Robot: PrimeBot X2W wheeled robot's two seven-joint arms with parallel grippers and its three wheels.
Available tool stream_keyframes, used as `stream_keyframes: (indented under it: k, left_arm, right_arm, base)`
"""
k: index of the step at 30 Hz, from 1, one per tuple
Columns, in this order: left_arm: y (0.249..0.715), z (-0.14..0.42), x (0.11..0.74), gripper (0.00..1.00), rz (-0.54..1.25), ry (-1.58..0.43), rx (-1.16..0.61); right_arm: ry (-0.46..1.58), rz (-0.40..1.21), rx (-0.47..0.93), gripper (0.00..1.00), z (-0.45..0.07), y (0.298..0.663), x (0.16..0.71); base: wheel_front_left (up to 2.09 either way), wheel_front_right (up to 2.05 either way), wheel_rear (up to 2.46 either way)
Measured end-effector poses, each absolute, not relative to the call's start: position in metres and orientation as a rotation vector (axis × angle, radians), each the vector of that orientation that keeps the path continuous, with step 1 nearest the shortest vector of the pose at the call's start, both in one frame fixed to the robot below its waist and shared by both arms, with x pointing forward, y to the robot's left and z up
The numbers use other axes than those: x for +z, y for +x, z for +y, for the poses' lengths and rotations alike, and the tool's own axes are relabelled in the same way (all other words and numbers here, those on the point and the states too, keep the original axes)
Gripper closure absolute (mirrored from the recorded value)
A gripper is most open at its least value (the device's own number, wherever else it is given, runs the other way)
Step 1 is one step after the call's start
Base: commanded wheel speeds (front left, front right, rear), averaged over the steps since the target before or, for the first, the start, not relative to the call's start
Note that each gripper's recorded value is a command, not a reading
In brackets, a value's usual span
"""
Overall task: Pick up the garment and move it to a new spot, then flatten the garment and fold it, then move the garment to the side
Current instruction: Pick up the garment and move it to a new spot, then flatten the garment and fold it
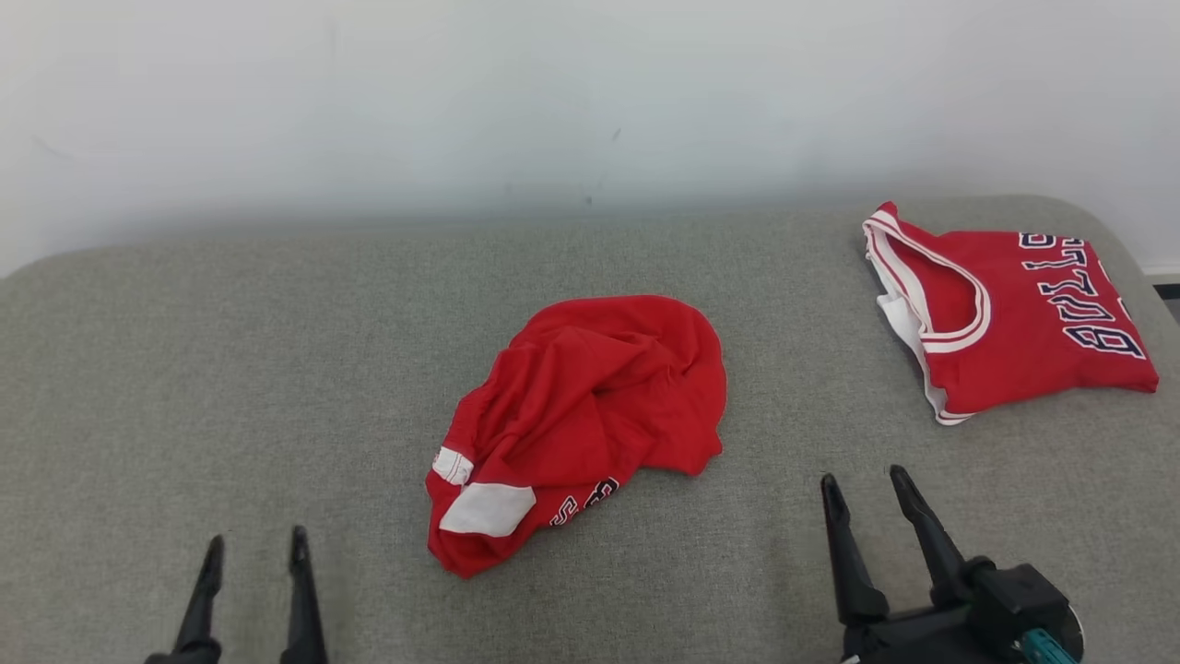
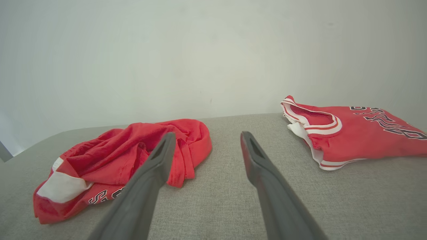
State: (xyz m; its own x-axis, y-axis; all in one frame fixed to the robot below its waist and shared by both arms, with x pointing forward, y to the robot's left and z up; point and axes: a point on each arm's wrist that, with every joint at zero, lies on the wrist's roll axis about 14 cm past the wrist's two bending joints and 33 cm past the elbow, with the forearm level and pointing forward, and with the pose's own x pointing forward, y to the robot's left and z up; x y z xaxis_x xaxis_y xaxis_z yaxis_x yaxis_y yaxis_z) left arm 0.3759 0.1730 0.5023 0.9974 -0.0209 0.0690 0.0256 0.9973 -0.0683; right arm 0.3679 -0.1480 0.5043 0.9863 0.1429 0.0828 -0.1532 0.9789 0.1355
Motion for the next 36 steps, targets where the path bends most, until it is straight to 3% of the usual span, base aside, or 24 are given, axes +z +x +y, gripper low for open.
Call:
stream_keyframes:
  k: [14,36]
  left_arm:
    - [0.343,0.191,0.515,0.00,-0.111,-0.029,0.011]
    - [0.334,0.184,0.501,0.00,-0.065,-0.008,0.006]
  right_arm:
    - [0.154,-0.045,0.084,0.00,-0.168,0.345,0.493]
    - [0.167,-0.001,0.124,0.00,-0.153,0.341,0.480]
  base:
    - [0.00,0.00,0.00]
    - [0.00,0.00,0.00]
